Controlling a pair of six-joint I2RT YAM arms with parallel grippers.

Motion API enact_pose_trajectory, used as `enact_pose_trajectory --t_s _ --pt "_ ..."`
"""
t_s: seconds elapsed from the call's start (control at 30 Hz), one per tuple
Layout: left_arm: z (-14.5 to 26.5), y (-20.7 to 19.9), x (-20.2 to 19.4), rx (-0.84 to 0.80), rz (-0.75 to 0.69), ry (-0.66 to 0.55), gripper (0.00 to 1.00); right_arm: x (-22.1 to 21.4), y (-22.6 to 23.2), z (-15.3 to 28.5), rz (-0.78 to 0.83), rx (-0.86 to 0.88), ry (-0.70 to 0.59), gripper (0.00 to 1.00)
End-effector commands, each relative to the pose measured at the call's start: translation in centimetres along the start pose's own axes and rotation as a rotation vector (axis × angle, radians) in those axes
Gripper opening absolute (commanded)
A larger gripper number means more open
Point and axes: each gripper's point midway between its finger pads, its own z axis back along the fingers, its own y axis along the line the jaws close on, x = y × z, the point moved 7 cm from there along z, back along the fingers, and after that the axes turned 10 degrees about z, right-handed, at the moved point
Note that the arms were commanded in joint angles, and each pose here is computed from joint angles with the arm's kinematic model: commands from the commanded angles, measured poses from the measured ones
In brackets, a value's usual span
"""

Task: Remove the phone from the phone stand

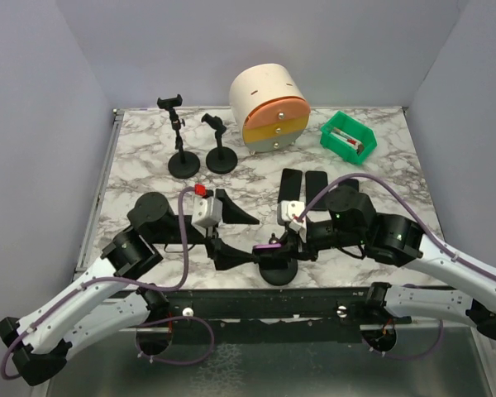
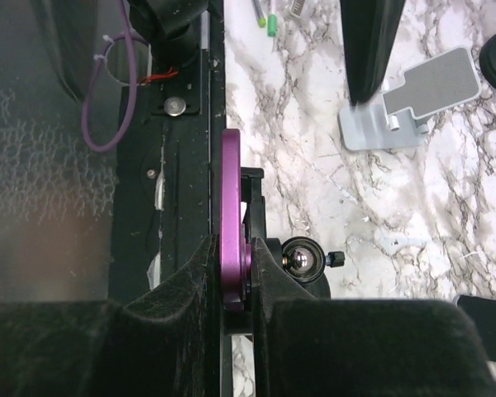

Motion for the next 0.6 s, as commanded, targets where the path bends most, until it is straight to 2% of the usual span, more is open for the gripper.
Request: enact_pose_trajectory --t_s 0.0,0.17,0.43,0.5,0.57 --pt "-0.4 -0.7 -1.7 -0.108 0.117 0.108 0.80 4.8 -0.9 1.2 0.121 0.007 -0.167 0.00" --pt "-0.8 0.8 -3.6 -0.060 0.159 0.195 0.69 5.4 -0.9 1.0 0.122 0.035 -0.175 0.00" --pt "-1.6 1.1 -3.6 -0.082 0.186 0.216 0.47 5.1 -1.1 0.7 0.124 0.025 -0.170 0.00" --pt "-1.7 1.3 -3.5 -0.079 0.187 0.217 0.36 5.1 -1.1 0.6 0.124 0.027 -0.170 0.00" --pt "-1.9 1.5 -3.4 -0.074 0.185 0.214 0.19 4.9 -1.1 0.4 0.123 0.031 -0.163 0.00"
